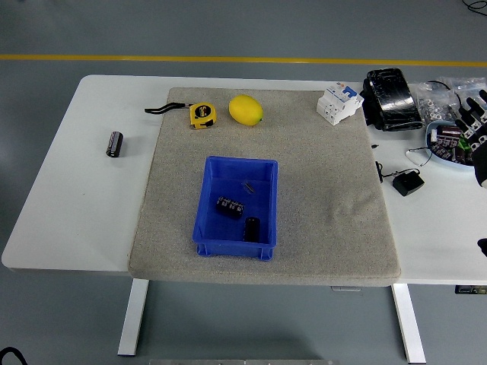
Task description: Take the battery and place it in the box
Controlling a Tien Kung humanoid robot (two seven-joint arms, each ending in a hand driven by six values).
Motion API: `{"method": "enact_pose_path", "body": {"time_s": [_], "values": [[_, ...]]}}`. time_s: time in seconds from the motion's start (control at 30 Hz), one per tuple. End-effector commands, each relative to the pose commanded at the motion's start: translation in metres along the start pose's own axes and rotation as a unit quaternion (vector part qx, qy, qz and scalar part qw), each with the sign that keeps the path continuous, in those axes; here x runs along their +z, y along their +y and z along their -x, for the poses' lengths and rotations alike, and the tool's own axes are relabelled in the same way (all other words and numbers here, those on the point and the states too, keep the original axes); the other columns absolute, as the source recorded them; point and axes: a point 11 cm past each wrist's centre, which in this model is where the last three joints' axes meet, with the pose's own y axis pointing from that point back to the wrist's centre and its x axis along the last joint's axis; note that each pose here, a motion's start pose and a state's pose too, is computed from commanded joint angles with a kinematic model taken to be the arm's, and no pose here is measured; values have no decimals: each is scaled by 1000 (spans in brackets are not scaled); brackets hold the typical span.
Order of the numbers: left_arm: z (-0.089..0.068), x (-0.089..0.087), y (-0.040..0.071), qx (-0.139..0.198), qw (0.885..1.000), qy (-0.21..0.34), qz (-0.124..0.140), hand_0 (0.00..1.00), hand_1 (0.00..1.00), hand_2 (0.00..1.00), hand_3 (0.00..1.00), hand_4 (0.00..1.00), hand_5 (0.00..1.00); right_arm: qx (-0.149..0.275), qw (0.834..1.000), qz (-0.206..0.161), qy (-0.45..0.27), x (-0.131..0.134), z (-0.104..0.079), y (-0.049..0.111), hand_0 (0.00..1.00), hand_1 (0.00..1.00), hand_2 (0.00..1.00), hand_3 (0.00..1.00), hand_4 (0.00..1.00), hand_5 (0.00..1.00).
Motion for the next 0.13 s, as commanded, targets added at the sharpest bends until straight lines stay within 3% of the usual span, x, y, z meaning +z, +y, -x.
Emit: {"method": "enact_pose_path", "body": {"time_s": [0.13], "values": [[-1,3,0,0,1000,3,4,626,627,724,727,708,704,-4,1000,5,1,5,3,1,939,870,900,926,998,982]]}}
